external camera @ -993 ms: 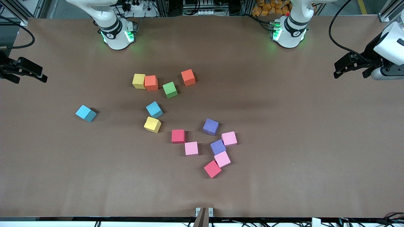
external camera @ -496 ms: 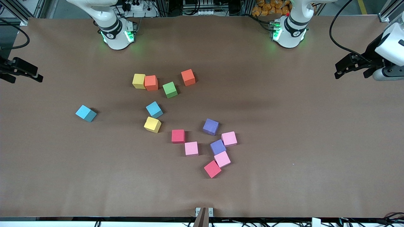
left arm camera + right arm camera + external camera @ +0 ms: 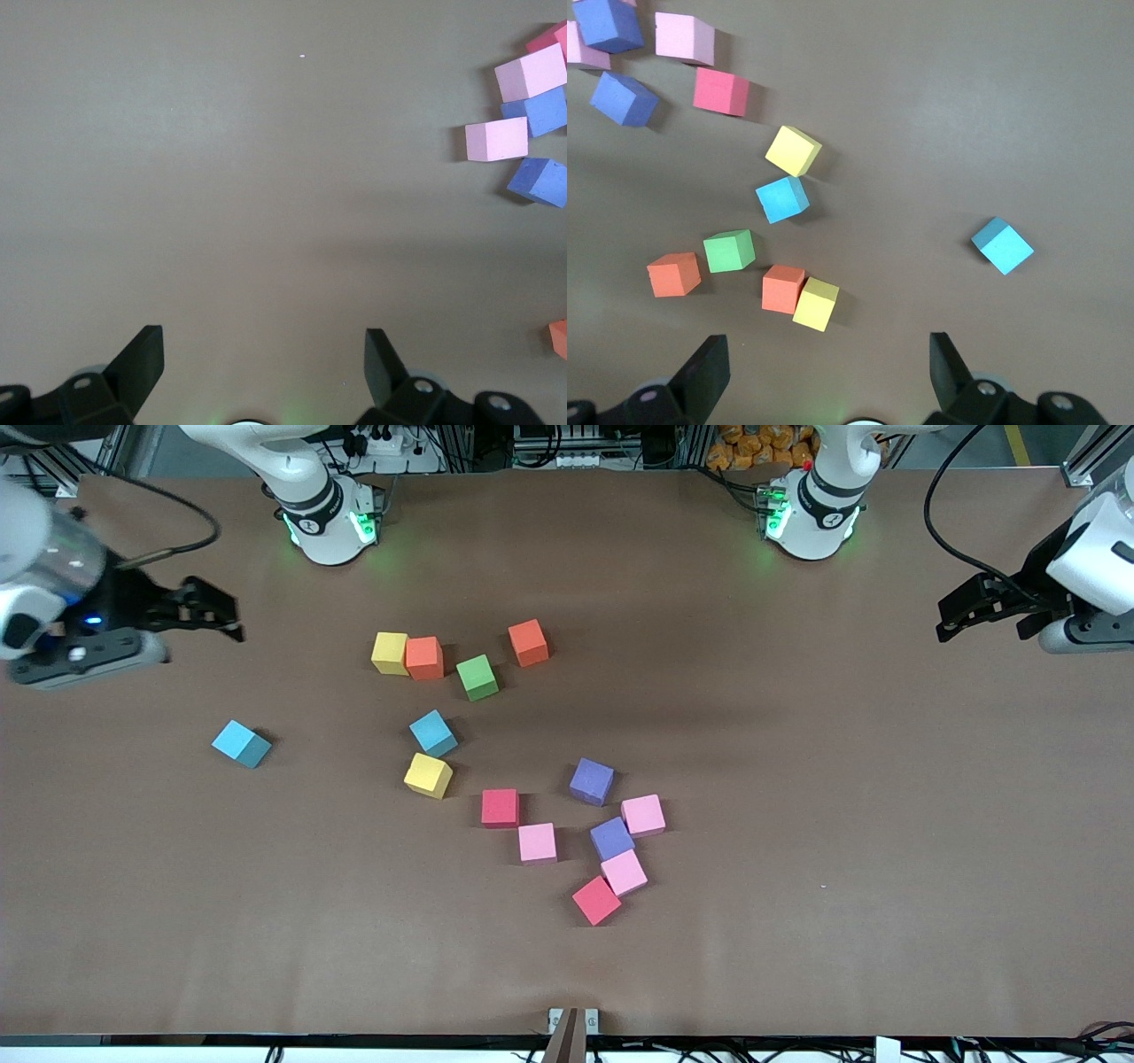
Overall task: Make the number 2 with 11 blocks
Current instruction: 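Move the right gripper to the green cube while the left gripper advances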
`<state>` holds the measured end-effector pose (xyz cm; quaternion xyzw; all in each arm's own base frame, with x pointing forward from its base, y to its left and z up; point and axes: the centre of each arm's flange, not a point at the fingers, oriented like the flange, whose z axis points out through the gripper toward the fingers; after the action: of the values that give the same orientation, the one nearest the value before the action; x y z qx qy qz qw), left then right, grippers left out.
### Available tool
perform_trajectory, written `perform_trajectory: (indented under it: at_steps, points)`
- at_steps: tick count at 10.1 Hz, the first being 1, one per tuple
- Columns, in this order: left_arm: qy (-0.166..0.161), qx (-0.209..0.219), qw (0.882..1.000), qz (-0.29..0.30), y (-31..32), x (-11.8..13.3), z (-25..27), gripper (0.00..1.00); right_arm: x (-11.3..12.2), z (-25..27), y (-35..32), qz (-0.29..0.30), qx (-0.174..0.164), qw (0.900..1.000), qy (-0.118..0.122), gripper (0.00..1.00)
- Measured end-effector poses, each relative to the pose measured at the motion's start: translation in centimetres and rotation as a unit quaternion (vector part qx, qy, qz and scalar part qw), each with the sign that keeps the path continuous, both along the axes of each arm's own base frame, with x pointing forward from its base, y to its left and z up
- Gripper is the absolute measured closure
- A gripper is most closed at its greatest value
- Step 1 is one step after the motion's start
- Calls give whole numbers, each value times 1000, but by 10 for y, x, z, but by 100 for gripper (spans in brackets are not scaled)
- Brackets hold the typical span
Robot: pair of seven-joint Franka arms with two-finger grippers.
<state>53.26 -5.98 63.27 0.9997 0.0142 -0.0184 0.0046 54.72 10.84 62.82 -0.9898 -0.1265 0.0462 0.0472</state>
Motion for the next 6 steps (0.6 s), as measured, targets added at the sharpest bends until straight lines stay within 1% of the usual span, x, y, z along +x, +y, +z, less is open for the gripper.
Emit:
perform_trajectory:
  at_steps: [1, 2, 3, 4, 5, 6]
  points:
    - [7, 1, 1000, 0, 1, 2, -5, 0, 3, 0, -2, -3, -2, 1000, -7, 0]
    - [17, 1, 1000, 0, 0, 7, -15, 0, 7, -14, -4, -3, -4, 1000, 2, 0]
    - [24, 2, 1000, -3, -3, 11, -23, 0, 18, -49, 3, 2, -8, 1000, 27, 0]
    - [29, 2, 1000, -7, -7, 13, -29, 0, 31, -94, 18, 14, -21, 998, 55, 0]
    - [37, -5, 999, -15, -15, 16, -36, 0, 41, -131, 39, 30, -38, 996, 70, 0]
    - [47, -17, 998, -28, -28, 18, -46, 0, 45, -156, 58, 43, -46, 995, 77, 0]
